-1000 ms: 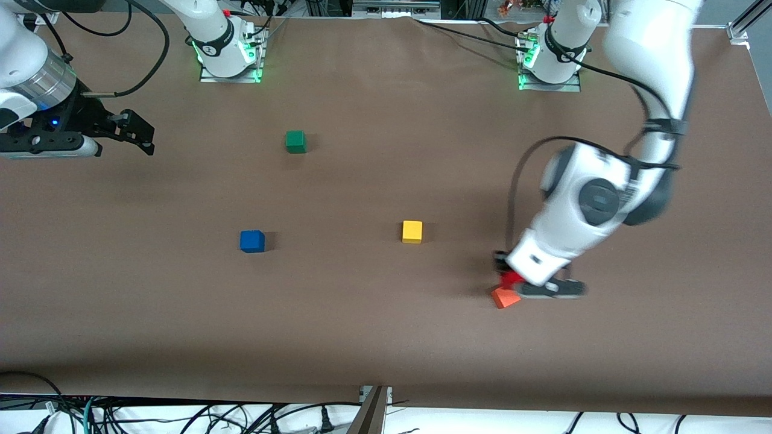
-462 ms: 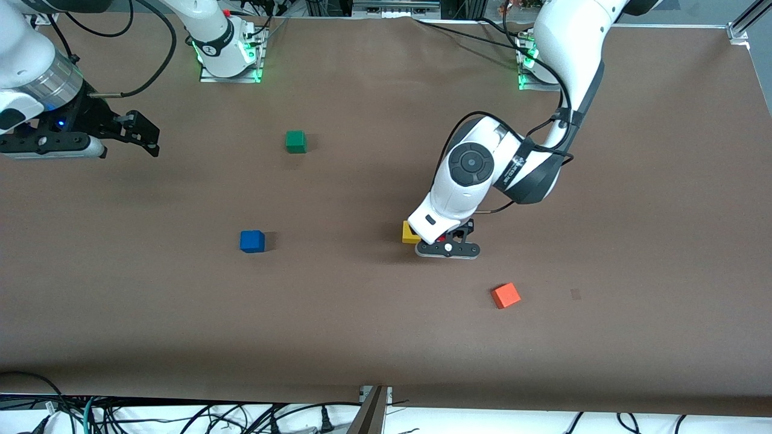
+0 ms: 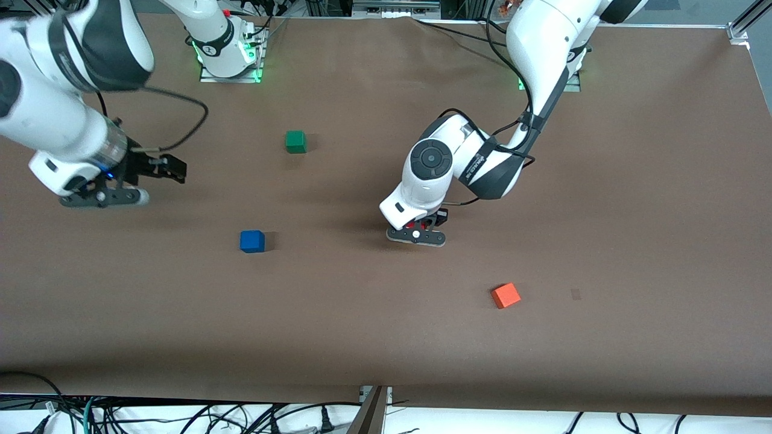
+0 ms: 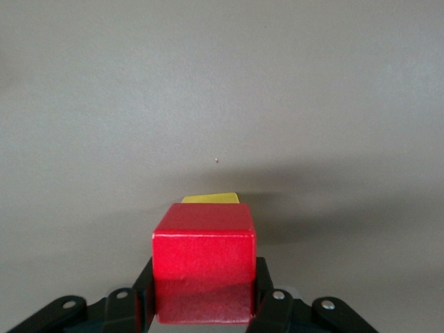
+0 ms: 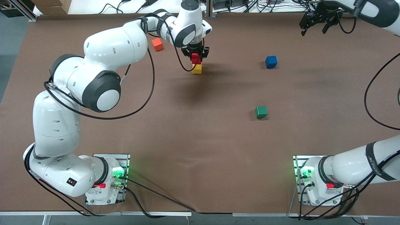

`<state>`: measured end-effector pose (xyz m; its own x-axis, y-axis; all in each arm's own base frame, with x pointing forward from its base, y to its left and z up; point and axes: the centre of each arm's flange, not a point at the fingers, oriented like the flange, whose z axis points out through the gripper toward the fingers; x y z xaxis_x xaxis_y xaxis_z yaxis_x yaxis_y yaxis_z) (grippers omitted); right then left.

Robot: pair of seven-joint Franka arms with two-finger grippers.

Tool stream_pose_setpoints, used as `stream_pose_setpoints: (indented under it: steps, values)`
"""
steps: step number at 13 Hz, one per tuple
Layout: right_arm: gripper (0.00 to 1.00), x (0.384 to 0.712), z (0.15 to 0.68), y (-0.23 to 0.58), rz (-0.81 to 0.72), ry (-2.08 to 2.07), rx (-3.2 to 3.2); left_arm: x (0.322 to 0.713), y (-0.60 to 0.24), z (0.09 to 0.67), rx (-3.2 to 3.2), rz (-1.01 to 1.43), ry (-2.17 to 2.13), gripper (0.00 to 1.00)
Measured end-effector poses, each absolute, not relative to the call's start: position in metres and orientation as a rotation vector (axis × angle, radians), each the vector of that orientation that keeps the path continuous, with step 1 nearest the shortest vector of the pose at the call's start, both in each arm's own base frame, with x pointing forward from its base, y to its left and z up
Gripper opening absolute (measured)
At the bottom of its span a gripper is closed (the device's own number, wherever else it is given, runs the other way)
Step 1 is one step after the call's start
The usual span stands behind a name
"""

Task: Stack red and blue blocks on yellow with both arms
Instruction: 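Release the red cube on yellow while the right gripper lowers to blue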

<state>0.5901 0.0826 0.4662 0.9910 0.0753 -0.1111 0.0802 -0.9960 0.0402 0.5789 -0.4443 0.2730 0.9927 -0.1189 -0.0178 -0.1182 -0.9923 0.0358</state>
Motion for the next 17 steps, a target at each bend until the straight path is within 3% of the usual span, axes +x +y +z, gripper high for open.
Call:
stream_pose_setpoints:
  steps: [4, 9, 10, 14, 17]
  values:
    - [1.0, 0.617, 0.414, 0.098, -0.094, 0.15, 3.106, 0.575, -0.447, 0.255, 3.136, -0.033, -0.237, 0.56]
    - [1.0, 0.638, 0.305, 0.143, -0.087, 0.139, 3.122, 0.574, -0.448, 0.246, 3.14, -0.05, -0.247, 0.56]
    - [1.0, 0.64, 0.295, 0.142, -0.084, 0.13, 3.127, 0.574, -0.448, 0.246, 3.139, -0.048, -0.246, 0.6]
    - [1.0, 0.643, 0.242, 0.146, -0.104, 0.046, 3.194, 0.602, -0.437, 0.282, 3.136, 0.015, -0.185, 0.99]
    - [1.0, 0.642, 0.217, 0.156, -0.083, 0.06, 3.2, 0.653, -0.377, 0.36, 3.153, 0.042, -0.014, 1.0]
